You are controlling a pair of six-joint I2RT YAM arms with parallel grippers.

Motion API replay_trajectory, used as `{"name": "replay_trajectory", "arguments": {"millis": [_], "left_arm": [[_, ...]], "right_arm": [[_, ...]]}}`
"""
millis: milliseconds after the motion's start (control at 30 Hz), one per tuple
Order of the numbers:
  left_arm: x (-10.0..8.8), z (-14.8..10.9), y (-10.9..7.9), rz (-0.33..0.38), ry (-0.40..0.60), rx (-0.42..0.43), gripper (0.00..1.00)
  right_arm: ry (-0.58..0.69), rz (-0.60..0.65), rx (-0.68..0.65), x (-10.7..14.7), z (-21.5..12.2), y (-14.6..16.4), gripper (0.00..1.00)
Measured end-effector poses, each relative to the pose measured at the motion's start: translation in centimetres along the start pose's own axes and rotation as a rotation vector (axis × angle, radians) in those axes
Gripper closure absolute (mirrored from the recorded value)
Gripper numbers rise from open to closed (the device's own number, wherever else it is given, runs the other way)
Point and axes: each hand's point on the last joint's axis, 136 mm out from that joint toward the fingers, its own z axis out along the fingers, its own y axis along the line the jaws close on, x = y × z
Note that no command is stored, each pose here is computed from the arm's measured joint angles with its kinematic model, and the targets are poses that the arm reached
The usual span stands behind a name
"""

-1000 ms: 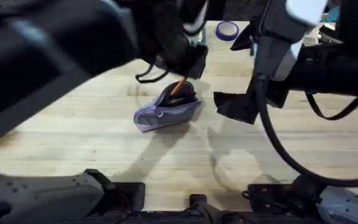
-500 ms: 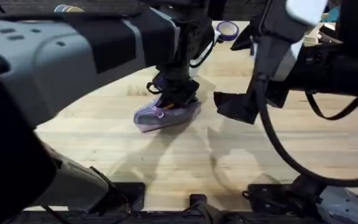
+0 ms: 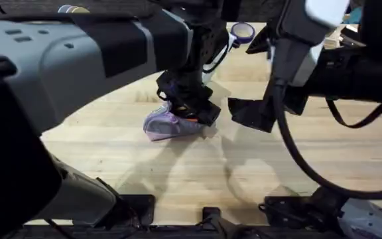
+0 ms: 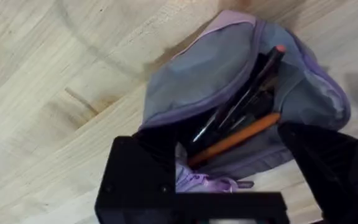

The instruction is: Unzip the bag, pick up the pens from the table one at a time and place them inside, then zip the bag closed.

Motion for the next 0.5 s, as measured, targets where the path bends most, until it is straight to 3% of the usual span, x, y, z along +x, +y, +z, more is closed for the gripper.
{"name": "replay_trajectory", "arguments": {"millis": [300,500], "left_arm": [[-0.5,-1.0,-0.4,0.004,-0.025,0.026,0.009],[-0.7,-5.4,-0.2,0.06,-0.163,0.024,0.008]], "right_arm": [[0.0,0.0,0.0,0.0,0.0,0.0,0.004],[0.0,0.0,0.0,0.0,0.0,0.0,0.003]]}}
